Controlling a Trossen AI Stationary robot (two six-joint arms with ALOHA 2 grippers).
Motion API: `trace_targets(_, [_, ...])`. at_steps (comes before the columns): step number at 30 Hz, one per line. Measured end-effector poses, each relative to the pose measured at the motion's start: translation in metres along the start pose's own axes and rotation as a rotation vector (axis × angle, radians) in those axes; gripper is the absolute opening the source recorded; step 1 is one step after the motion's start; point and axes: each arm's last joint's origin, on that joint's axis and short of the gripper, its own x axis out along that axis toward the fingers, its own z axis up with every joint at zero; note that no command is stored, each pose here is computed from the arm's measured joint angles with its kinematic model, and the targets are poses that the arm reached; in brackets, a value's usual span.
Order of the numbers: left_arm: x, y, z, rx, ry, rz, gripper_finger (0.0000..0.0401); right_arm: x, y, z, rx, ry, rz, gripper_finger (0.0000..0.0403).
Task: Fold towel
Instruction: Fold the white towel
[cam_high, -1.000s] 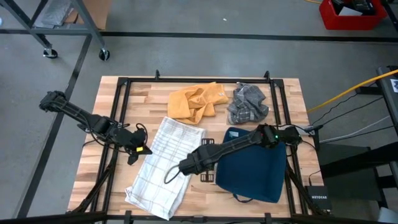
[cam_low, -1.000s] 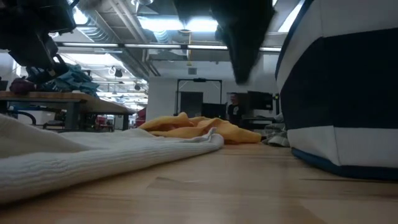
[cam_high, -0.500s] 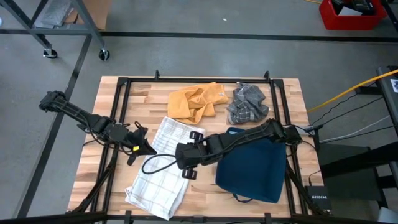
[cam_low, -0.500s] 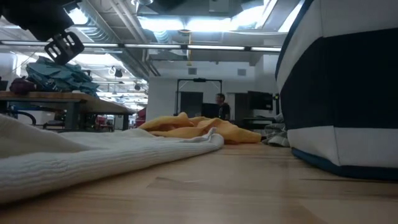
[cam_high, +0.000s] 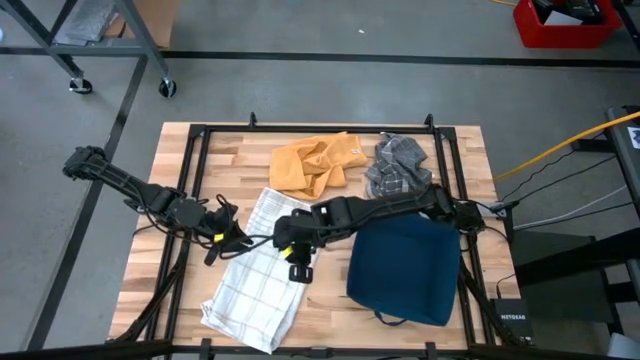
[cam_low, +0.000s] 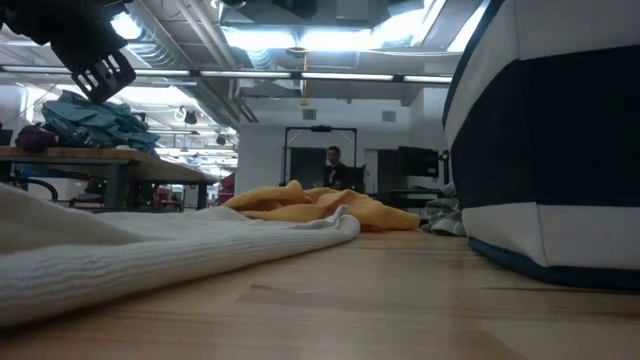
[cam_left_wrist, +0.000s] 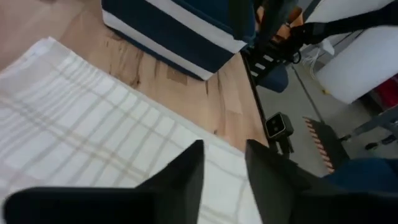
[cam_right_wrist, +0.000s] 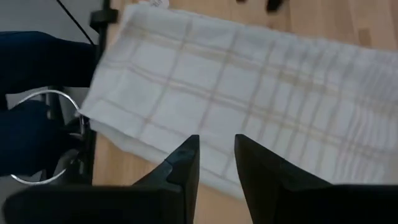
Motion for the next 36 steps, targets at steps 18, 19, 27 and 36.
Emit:
trace_targets(18, [-0.01,-0.008,-0.041,0.298,0.491,-0.294,0.0132,0.002,0.089,-0.032,-0.143,0.028,0.094,0.0195])
trace_targets(19, [-0.011,-0.008,-0.043,0.29,0.515,-0.291,0.0132,0.002,0.092,-0.033,-0.15,0.024,0.072,0.0195])
trace_targets(27, [-0.018,-0.014,-0.06,0.323,0.656,-0.319,0.0131,0.05,0.107,-0.048,-0.191,0.03,0.006,0.0195])
trace_targets(36, [-0.013,-0.018,-0.075,-0.083,0.801,-0.095,0.0131,0.121,0.107,-0.07,-0.192,0.117,0.071,0.0195])
